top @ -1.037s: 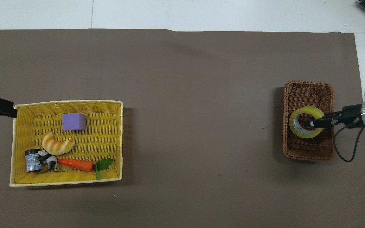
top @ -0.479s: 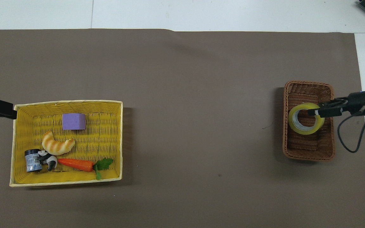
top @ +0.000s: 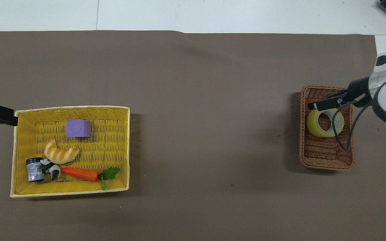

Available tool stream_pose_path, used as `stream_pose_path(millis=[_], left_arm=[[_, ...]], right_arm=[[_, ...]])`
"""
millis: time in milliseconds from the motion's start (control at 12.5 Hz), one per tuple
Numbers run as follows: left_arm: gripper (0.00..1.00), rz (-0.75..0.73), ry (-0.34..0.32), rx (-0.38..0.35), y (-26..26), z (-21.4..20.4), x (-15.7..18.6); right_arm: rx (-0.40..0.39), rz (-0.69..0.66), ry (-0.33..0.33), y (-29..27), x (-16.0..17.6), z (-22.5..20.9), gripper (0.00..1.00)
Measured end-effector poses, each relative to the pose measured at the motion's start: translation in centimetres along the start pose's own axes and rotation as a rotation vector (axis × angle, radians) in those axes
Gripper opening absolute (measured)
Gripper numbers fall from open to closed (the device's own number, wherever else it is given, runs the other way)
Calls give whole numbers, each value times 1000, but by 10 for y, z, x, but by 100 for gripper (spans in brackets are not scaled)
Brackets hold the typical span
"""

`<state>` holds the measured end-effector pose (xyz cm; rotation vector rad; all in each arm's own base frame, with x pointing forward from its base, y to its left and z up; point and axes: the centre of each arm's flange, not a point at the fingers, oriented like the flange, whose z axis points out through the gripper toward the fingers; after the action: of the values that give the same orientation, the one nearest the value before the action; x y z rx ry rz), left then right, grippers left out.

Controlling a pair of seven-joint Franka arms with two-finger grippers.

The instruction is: Move tape to another basket

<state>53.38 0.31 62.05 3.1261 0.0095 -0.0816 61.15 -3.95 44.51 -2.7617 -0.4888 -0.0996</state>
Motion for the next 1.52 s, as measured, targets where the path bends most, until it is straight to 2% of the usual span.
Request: stream_pose_path(millis=[319,479,718,957,1277,1516], left_arm=[[100,0,0,0,0,0,0],[100,0,0,0,0,0,0],[100,0,0,0,0,0,0],[100,0,0,0,0,0,0],[100,0,0,0,0,0,0],[100,0,0,0,0,0,0]], right_arm=[[-176,100,-76,-77,21,4,100],[-239,203,-62,-118,27,1,100],[-253,332,-30,-140,17,-32,100],[-249,375,-3,-134,-7,-88,100],[-256,422,-29,-134,-32,-172,100],[-265,374,-45,-131,-39,-191,100]])
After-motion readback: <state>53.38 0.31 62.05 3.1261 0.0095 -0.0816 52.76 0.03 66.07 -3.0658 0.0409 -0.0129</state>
